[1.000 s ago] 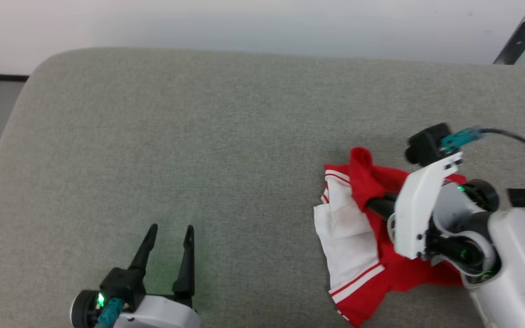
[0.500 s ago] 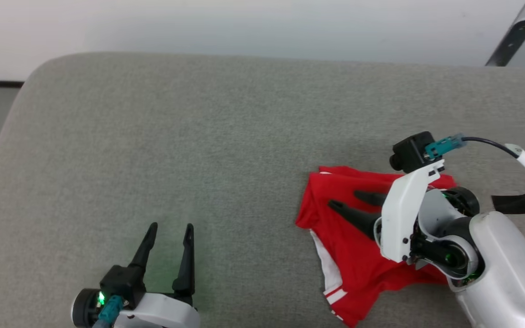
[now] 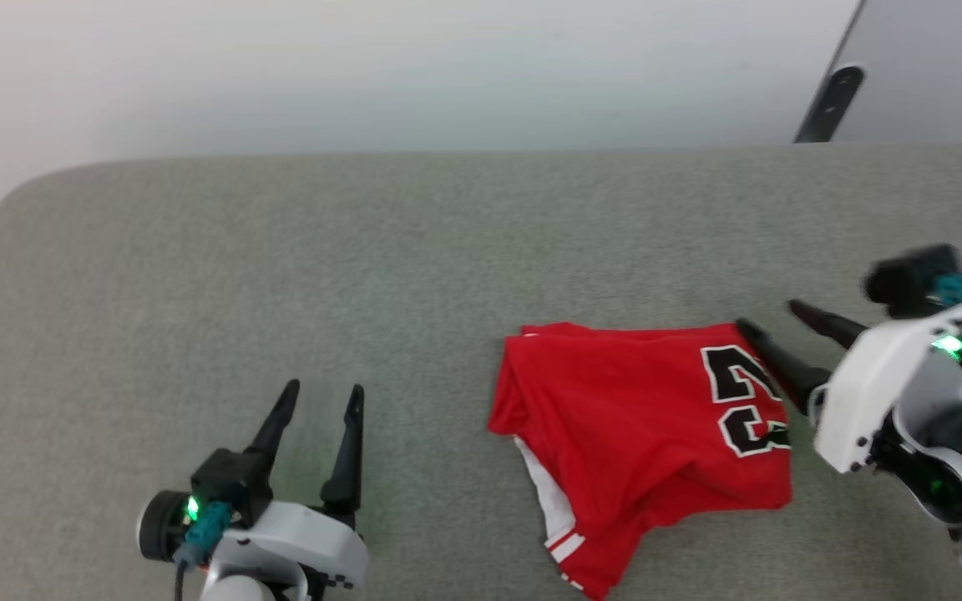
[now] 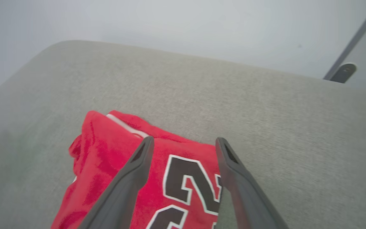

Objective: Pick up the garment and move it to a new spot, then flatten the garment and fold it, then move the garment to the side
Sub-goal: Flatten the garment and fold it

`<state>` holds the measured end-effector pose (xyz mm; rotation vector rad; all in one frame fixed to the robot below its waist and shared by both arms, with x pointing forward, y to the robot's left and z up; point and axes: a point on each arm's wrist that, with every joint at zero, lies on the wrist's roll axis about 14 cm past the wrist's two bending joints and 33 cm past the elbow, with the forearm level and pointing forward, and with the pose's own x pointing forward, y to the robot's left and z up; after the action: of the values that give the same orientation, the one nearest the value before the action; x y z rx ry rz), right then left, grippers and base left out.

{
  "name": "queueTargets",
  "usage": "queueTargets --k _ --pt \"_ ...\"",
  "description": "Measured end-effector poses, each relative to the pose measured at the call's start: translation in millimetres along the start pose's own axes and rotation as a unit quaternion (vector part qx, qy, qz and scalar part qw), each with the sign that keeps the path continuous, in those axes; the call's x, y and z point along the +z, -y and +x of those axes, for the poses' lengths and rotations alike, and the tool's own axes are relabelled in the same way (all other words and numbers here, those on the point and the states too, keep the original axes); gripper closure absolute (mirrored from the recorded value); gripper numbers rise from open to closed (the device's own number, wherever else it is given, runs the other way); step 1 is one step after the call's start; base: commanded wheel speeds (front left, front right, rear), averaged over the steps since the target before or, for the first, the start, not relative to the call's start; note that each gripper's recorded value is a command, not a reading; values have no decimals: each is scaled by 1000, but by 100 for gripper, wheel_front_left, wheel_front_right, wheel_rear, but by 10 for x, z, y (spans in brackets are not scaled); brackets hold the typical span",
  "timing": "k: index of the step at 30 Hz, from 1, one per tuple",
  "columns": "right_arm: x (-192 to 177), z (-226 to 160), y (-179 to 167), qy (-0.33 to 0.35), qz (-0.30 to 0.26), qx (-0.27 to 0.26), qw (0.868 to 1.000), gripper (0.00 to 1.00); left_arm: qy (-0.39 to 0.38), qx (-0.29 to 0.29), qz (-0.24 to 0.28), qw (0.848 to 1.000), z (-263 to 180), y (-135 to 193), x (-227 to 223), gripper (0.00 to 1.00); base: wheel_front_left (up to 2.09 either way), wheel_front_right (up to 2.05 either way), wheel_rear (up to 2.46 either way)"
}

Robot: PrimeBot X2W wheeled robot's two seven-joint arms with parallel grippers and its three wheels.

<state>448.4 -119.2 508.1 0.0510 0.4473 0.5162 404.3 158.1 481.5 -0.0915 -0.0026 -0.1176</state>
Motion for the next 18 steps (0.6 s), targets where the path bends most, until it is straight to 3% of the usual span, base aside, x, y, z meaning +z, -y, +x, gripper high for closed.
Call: queueTargets --k 11,18 --pt "-168 -568 467 102 49 -96 989 0 8 -19 22 1000 94 -13 114 0 0 0 0" --pt "-332 -981 591 160 80 -146 973 0 -19 -14 25 999 -178 -60 -63 0 0 0 0"
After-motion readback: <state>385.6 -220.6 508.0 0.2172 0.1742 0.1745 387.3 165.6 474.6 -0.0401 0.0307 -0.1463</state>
